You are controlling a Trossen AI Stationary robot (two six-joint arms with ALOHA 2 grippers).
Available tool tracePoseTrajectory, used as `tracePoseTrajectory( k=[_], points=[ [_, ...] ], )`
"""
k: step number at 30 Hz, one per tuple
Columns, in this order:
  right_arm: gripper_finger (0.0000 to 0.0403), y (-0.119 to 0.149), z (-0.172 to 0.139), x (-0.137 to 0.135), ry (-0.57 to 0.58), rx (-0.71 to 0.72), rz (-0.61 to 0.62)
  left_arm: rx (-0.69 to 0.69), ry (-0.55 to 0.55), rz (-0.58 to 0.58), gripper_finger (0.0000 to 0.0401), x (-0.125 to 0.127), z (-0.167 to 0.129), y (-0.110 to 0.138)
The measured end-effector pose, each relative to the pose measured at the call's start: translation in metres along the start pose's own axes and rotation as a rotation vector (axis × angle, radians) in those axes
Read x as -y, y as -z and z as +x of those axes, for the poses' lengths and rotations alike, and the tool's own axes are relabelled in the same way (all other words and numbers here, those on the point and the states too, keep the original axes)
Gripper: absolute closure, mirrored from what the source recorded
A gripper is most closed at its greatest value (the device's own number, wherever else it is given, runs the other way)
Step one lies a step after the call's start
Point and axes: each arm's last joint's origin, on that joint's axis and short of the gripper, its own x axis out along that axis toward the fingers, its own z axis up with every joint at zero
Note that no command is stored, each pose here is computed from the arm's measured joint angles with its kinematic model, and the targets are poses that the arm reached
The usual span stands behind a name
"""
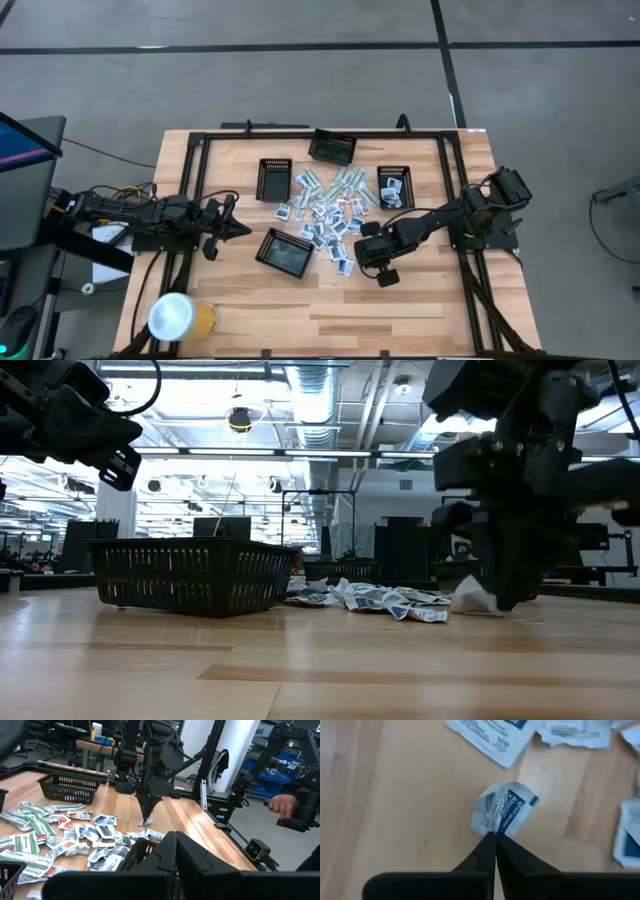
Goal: Pick & Place First Aid Supplies
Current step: Put the white alcohol pad into the right black bin
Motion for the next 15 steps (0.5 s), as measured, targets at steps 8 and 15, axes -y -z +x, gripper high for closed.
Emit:
tracePoseTrajectory(
  k=[8,15],
  points=[
    [0.0390,0.003,-0.040,0.016,0.153,0.081,0.051,0.001,0.000,0.000,0.0393,0.000,0.000,0.000],
    [0.0400,0.019,-0.081,0.047,0.338,0.102,0.165,0.000,0.000,0.000,0.0393,0.000,0.000,0.000]
  ],
)
